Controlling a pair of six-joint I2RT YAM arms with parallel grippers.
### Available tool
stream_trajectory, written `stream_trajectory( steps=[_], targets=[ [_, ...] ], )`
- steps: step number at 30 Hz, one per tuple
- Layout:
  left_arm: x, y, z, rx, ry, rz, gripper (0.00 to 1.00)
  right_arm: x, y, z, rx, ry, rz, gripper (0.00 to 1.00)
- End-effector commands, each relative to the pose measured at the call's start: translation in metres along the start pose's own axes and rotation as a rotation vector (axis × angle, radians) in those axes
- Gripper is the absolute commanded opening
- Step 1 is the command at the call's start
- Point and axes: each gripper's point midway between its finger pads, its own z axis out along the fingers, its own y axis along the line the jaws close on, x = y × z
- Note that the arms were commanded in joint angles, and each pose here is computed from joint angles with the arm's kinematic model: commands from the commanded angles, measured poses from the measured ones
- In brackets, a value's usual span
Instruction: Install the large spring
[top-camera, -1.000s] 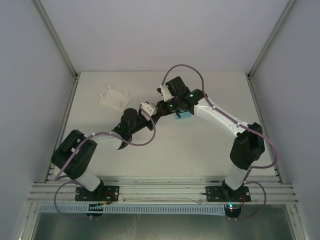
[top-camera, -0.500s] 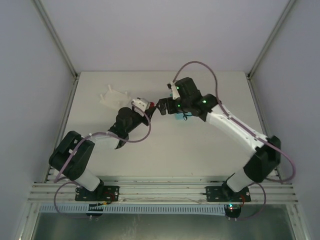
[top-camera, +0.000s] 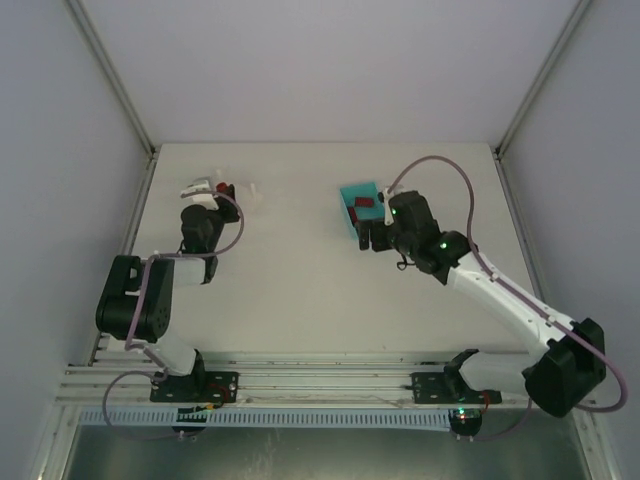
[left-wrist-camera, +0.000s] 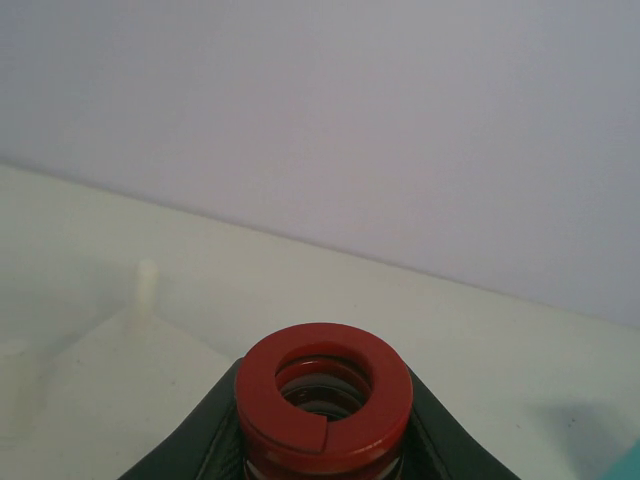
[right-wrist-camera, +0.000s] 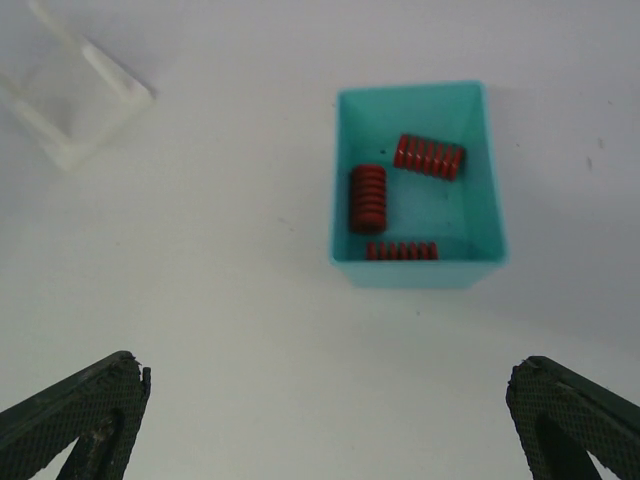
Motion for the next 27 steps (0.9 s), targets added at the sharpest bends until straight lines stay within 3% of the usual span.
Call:
stream_trajectory(
  steps=[1,20,27],
  targets=[
    [-0.018,-0.005,0.005,0.073,-0.076,-0.048,0.0,0.002,-0.014,-0.007,0.041,-0.085,-0.014,0.99],
    [0.023,0.02,0.018,0.097,0.017,-0.108,0.0,0.017,-0.019,0.006,0.034,-0.054,-0.015,0.99],
    [0.025,0.027,0.027,0.072,0.001,-0.088,0.0,0.016,-0.019,0.005,0.029,-0.061,-0.017,0.99]
  ],
)
